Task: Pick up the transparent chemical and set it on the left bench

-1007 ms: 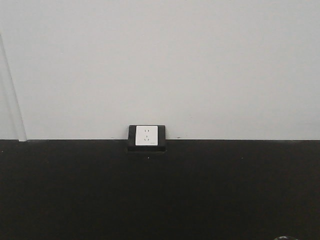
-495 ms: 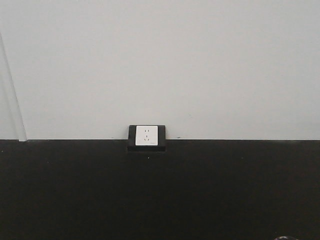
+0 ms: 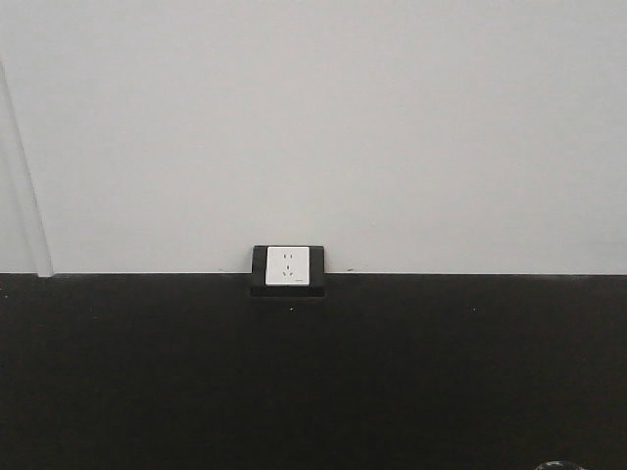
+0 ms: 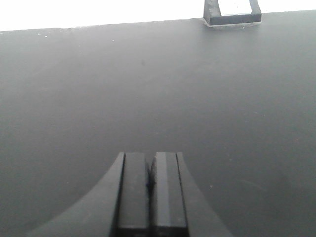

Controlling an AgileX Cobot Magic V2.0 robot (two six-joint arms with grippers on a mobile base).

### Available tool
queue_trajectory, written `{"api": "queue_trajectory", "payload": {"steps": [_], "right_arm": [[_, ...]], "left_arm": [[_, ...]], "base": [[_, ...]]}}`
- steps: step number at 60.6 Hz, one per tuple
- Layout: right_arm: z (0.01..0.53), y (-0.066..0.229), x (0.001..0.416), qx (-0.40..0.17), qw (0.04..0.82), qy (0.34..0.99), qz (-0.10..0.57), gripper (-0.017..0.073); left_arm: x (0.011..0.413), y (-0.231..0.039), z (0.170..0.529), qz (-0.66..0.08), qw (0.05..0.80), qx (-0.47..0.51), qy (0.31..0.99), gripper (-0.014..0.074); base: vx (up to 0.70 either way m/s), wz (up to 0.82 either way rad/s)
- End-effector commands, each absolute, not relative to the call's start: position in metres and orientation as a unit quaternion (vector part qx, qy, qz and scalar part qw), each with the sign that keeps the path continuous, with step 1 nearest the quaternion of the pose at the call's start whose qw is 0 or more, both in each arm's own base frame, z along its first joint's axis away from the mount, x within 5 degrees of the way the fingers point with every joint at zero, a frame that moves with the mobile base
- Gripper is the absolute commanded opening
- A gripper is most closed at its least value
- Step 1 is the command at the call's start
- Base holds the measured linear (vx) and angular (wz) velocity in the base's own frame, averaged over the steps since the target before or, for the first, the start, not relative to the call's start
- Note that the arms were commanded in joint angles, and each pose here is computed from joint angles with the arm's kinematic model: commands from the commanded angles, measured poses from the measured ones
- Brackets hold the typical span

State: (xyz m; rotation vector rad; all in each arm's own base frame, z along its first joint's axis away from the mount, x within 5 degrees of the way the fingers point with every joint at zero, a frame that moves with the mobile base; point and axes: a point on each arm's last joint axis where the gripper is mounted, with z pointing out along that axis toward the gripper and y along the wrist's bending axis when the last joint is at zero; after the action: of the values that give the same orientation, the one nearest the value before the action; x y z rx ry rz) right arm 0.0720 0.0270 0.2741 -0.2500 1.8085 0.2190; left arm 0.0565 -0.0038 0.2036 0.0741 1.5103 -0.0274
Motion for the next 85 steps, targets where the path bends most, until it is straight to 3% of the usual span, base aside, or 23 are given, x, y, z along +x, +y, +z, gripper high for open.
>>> {"api": "queue_trajectory", "payload": {"steps": [1,41,85], "right_arm": [[0.2875,0.025,0.0737,-0.091,0.632,0.764,0.093,-0.0001],[0.2875,0.025,0.0737,-0.091,0.632,0.764,0.093,-0.0001],[0.2875,0.025,0.0737,-0.091,0.632,0.764,0.093,-0.0001]], "left_arm": [[0.055,-0.0036,0.2063,-0.016,0.755,0.029,0.655,-0.0004],[0.055,-0.0036,0.2063,-0.016,0.755,0.029,0.655,-0.0004],[0.055,-0.0036,0.2063,-0.016,0.755,0.029,0.655,-0.0004]], "base": [[-0.01,0.01],[-0.11,-0.06],[-0.32,-0.03]]}}
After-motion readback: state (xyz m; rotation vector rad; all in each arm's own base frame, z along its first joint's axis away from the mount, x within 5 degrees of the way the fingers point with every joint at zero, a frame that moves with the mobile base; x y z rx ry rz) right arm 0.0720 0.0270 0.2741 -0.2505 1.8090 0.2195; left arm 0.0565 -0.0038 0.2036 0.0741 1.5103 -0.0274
